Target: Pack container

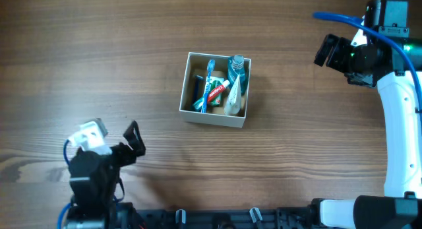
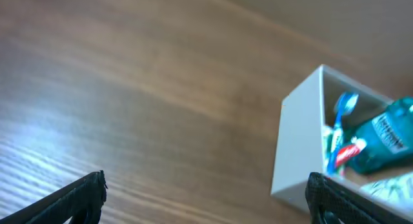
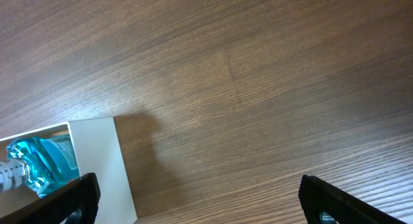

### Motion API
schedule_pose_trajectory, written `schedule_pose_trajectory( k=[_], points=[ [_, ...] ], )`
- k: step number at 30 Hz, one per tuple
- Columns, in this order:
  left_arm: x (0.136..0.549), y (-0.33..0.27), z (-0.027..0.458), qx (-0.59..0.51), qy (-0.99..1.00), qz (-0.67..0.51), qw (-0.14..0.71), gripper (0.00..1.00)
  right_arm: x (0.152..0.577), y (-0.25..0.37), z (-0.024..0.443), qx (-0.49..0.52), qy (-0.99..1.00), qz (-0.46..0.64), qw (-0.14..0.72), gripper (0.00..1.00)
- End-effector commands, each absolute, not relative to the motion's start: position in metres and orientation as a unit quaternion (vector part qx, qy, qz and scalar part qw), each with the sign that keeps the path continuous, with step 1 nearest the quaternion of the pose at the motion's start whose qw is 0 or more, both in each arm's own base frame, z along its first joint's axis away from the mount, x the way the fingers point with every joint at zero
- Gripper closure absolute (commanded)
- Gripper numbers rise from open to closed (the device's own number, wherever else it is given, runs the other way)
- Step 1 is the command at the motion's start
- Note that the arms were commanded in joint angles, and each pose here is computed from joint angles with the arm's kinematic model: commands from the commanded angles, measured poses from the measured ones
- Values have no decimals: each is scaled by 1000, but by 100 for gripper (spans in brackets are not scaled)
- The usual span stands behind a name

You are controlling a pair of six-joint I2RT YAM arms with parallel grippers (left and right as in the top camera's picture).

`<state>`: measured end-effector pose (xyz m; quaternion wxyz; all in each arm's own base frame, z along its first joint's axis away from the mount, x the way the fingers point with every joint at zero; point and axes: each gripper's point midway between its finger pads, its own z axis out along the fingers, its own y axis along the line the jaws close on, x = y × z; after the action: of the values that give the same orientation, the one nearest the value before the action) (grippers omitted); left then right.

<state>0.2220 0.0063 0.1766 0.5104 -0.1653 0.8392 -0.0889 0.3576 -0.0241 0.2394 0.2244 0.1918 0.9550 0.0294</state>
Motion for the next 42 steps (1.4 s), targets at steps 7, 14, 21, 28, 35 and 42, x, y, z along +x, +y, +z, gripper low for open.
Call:
schedule_pose_trajectory(
  k=[7, 14, 21, 28, 35, 42],
  points=[
    [210, -6, 131, -132, 828, -110, 533, 0, 361, -25, 238, 199, 954, 31, 223, 0],
    [209, -6, 101, -136, 840, -106, 515, 0, 361, -25, 238, 199, 954, 31, 223, 0],
    [209, -6, 101, -136, 840, -106, 515, 0, 361, -25, 238, 199, 954, 31, 223, 0],
    [209, -6, 101, -136, 840, -106, 515, 0, 361, -25, 238, 199, 954, 31, 223, 0],
    [209, -6, 101, -136, 840, -106, 515, 0, 346, -24, 234, 199, 955, 31, 218, 0],
    [209, -6, 101, -136, 840, -106, 515, 0, 272, -17, 230, 190, 942, 36, 273, 0]
  ],
)
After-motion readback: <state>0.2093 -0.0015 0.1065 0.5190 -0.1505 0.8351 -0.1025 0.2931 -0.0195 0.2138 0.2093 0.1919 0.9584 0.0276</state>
